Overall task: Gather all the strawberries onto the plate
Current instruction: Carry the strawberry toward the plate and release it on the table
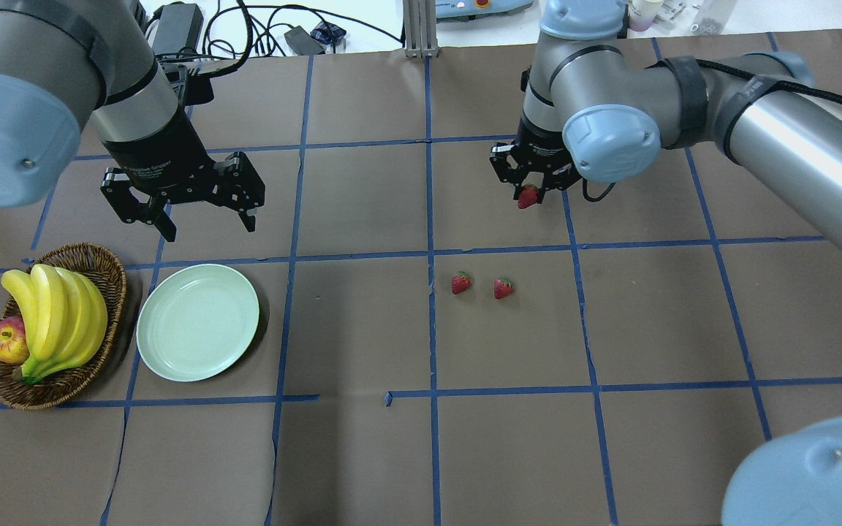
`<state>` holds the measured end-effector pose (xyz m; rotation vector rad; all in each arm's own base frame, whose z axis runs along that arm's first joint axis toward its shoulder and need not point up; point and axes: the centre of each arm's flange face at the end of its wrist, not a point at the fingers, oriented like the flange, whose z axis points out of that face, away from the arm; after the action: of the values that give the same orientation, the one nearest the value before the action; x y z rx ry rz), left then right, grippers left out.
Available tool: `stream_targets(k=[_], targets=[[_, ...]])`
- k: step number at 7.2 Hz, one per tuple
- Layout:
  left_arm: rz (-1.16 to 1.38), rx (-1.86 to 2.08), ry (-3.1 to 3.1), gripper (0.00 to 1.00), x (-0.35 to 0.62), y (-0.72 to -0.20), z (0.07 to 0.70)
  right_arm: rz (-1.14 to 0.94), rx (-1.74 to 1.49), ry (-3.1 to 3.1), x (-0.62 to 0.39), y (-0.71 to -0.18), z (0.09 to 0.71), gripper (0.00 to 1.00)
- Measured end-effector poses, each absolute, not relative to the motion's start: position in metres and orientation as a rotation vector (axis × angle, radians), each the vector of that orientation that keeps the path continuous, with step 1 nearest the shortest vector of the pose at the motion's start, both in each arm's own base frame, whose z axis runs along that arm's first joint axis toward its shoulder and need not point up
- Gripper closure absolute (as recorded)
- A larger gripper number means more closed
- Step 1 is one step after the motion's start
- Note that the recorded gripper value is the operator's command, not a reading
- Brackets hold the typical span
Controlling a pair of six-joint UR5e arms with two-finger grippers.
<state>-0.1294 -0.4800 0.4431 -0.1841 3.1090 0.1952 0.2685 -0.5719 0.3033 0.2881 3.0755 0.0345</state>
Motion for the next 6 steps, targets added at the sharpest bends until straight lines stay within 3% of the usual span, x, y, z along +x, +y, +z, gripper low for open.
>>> stream_targets(k=[6], targets=[[0.201,-0.179,3.109,0.0,-0.13,-0.478,0.442,0.238,0.097,2.967,0.378,-0.534,0.218,1.0]])
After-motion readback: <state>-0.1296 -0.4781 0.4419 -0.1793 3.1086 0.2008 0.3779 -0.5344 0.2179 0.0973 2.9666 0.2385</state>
